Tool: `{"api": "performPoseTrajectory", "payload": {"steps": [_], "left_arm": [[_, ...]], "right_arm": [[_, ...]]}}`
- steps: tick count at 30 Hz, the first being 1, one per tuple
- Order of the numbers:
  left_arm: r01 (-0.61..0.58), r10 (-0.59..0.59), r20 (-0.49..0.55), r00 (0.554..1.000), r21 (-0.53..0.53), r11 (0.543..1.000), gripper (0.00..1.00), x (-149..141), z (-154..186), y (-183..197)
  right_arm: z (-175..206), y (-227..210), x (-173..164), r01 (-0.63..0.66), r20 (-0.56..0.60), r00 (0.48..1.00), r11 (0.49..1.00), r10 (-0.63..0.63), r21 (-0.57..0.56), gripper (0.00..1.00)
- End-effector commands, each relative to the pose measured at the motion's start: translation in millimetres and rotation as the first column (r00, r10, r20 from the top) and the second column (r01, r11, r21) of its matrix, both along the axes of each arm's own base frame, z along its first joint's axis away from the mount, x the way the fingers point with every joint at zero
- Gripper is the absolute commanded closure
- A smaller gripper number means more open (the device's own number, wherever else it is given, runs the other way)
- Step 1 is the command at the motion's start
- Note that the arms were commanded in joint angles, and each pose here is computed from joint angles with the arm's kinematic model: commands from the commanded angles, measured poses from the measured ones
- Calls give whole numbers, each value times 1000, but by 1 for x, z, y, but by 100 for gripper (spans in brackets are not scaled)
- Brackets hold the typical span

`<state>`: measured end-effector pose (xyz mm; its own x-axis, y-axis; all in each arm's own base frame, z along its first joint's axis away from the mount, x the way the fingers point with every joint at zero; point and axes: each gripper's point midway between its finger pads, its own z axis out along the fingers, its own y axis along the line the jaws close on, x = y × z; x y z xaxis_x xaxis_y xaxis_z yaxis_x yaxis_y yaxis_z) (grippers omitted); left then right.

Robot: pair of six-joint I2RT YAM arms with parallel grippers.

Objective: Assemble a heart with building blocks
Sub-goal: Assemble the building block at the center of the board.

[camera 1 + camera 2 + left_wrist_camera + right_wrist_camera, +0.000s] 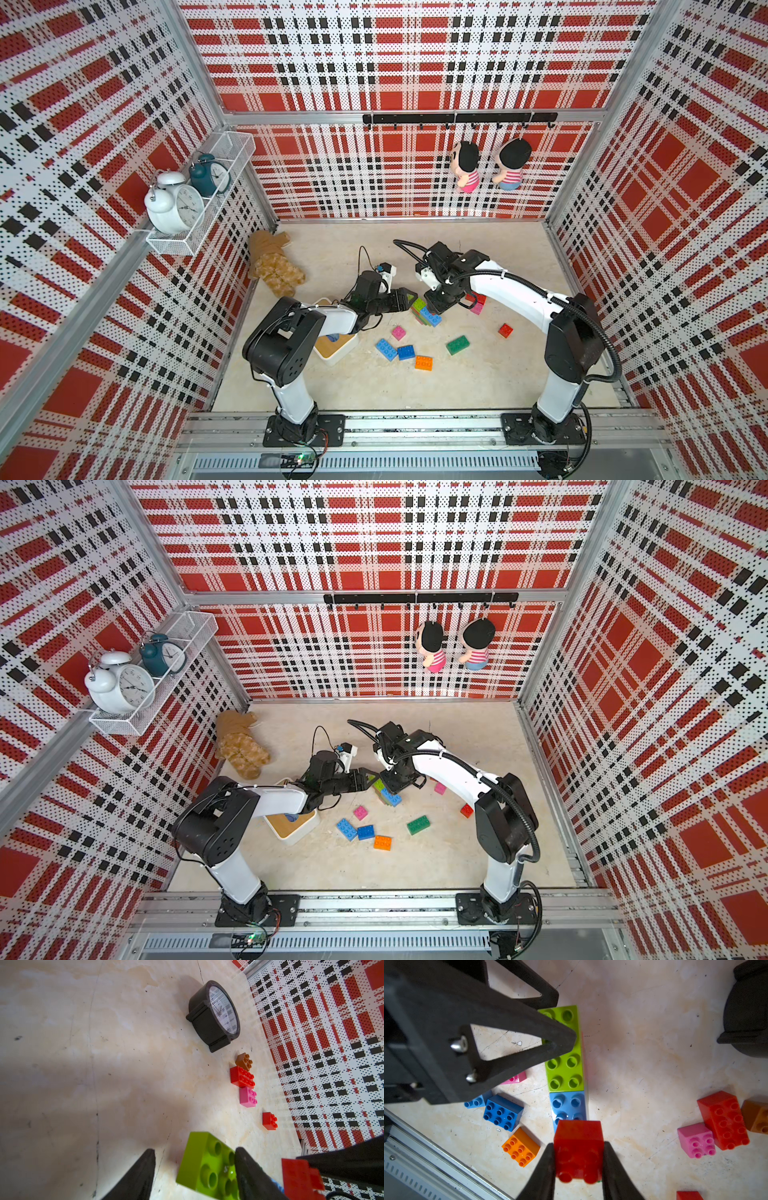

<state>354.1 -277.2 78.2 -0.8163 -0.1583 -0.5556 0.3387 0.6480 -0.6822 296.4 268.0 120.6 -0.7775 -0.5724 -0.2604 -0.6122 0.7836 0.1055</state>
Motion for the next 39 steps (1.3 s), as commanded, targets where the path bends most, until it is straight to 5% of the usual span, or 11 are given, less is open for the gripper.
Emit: {"api": "performPoseTrajectory", "payload": {"steps": [1,17,39], "left_arm": [[5,-5,10,1000,4,1000,37,0,-2,-2],[0,0,3,1000,13,1000,38,-3,-6,0],[-8,8,-3,1000,18,1000,41,-3,-9,4]], "right_arm": [[-1,7,-2,-33,-16,999,999,33,3,100],[-14,11,-14,-65,-75,995,998,64,-10,100],[-53,-8,-17,-43,-86,996,981,27,-189,100]]}}
